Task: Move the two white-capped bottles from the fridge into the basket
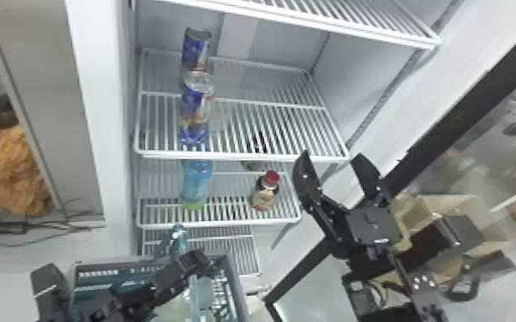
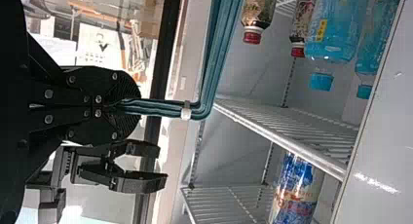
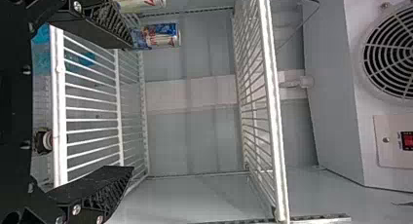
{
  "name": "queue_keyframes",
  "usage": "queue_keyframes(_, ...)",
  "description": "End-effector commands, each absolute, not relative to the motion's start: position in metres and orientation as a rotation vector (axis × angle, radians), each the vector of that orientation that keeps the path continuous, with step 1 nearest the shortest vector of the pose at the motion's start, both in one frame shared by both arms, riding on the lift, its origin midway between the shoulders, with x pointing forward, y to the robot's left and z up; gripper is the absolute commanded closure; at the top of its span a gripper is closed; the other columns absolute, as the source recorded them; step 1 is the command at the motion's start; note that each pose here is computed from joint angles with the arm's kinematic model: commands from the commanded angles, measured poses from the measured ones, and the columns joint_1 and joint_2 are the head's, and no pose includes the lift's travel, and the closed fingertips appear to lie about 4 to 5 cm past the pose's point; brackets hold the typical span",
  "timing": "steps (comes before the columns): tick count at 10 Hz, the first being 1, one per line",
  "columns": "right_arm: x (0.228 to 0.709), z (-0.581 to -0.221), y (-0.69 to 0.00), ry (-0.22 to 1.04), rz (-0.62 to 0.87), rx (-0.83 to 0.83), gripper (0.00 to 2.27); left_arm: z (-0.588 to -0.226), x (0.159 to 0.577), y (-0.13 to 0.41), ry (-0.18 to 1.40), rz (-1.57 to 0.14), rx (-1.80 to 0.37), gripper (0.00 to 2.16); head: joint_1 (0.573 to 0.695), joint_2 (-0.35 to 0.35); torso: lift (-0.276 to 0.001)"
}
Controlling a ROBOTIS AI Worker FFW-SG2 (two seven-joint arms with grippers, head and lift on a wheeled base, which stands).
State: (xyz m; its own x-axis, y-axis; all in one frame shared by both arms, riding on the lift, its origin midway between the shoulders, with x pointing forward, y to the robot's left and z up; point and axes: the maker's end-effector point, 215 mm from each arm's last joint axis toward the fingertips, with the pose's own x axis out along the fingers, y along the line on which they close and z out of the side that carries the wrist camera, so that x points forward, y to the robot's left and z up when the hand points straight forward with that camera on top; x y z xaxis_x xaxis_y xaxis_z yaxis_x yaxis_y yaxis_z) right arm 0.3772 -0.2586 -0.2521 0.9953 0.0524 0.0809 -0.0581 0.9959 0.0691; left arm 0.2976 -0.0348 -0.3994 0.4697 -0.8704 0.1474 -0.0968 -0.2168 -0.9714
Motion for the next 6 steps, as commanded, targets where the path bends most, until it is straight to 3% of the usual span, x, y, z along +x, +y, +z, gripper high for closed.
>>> queue_keyframes(1,0.3772,-0.2522,-0.2588,-0.079,0.055,0.072,0.16,-0.3990,0.2971,-0.0360,0.849,-0.901,-1.645,1.18,0.695,-0.350,0.000)
queue_keyframes(6,0.3778,-0.2532,-0.2562,-0.079,0.062,0.079,0.16,-0.3987,0.2979,-0.0356,0.847,-0.899,-1.646,1.18,0.695,-0.350,0.000)
